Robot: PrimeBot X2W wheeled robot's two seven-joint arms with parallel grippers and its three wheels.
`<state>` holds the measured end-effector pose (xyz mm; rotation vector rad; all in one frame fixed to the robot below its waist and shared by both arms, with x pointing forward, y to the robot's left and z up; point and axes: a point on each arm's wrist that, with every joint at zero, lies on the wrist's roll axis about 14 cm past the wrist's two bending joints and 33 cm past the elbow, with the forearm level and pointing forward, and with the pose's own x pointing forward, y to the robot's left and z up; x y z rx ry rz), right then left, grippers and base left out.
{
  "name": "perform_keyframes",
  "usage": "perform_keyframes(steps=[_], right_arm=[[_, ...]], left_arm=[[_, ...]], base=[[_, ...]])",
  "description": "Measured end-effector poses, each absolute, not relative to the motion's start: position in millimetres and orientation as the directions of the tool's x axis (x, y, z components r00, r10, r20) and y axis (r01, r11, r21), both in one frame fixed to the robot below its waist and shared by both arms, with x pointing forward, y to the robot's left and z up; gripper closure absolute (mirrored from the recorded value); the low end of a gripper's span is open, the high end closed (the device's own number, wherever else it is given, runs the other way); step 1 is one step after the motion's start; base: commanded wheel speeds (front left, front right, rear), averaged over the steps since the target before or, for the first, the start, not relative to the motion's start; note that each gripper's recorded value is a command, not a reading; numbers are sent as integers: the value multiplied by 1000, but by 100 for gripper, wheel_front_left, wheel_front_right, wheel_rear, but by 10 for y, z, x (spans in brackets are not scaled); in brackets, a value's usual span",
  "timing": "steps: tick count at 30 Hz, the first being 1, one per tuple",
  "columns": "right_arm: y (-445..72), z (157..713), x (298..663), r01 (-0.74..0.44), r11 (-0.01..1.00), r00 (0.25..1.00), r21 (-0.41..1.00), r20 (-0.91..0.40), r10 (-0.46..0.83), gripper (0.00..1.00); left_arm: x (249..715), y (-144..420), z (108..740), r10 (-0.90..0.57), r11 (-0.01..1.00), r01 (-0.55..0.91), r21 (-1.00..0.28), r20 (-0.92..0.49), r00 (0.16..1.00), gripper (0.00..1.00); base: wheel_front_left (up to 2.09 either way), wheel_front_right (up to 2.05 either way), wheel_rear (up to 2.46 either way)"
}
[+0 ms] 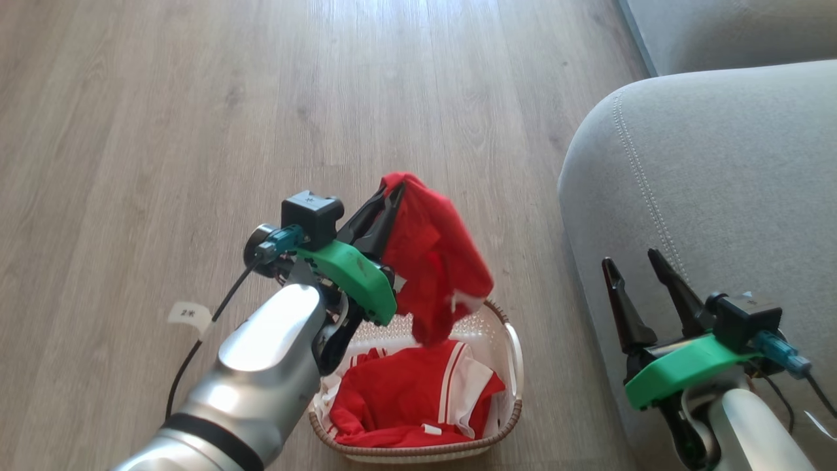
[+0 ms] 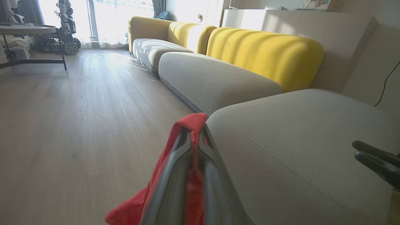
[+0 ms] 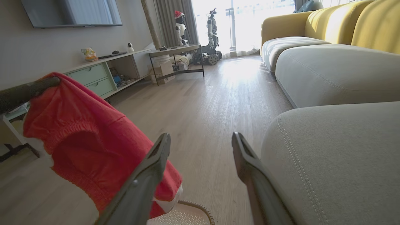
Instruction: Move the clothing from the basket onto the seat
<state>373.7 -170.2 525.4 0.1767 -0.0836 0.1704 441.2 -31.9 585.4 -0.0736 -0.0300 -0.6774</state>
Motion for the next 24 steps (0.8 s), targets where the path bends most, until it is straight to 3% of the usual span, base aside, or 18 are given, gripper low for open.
perform_keyframes(steps=[9,18,24], right_arm=[[-1361,5146,3677,-282,948,959,149,62,276,0],[-633,4826,3614,-480,867,869,134,-60,491,0],[-293,4632,3665,-531,833,821,154,-150,551,0]], left_arm=[[4345,-453,5919,-661,745,664,-56,75,747,100],[4315,-520,6293,-673,728,684,-43,148,725,100],[4160,-592,6437,-694,703,710,-41,183,697,100]], base=[[0,0,0],[0,0,0],[0,0,0]])
